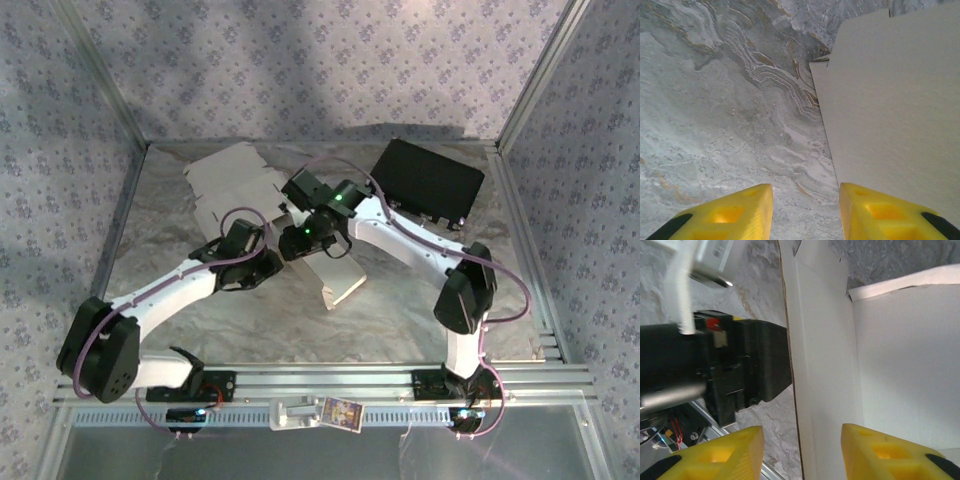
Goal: Fold the paper box
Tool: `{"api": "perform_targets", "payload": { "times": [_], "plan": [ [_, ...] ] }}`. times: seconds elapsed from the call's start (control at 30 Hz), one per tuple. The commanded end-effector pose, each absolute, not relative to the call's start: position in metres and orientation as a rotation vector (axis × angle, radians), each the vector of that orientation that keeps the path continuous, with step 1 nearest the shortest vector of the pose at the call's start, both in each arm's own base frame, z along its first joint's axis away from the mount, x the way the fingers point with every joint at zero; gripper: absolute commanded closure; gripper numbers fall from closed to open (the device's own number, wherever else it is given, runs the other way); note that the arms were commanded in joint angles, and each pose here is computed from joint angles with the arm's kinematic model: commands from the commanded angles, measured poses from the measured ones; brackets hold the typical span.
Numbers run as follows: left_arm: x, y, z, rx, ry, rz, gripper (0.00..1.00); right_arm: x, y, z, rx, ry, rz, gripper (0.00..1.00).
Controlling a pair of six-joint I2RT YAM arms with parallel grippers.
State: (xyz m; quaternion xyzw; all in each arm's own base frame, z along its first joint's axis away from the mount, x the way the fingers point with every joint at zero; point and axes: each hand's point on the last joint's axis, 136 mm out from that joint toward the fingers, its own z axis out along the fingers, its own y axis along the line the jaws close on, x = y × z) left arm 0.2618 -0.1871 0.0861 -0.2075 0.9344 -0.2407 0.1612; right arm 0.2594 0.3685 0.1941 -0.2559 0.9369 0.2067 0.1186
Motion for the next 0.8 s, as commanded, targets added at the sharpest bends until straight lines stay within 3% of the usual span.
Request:
{"api": "perform_targets", "payload": {
  "times": [0.0, 0.1, 0.33, 0.6, 0.77],
  "plan": [
    [0.263, -0.178, 0.105, -0.586, 2.630, -0.664, 0.60, 0.261, 0.373, 0.197, -0.779, 2.740, 0.571, 0.58],
    [0.260, -0.172, 0.111, -0.580, 2.619, -0.648, 0.60, 0.266, 0.376, 0.191, -0.764, 2.758, 0.517, 0.66],
    [0.243, -0.154, 0.131, -0.561, 2.589, -0.614, 0.59, 0.282, 0.377, 0.194, -0.529, 2.774, 0.477, 0.99],
    [0.210, -0.128, 0.156, -0.508, 2.562, -0.581, 0.59, 0.314, 0.357, 0.224, 0.089, 2.658, 0.428, 1.00],
    [0.189, -0.119, 0.160, -0.470, 2.579, -0.593, 0.59, 0.324, 0.331, 0.233, 0.655, 2.521, 0.412, 1.00]
  ]
}}
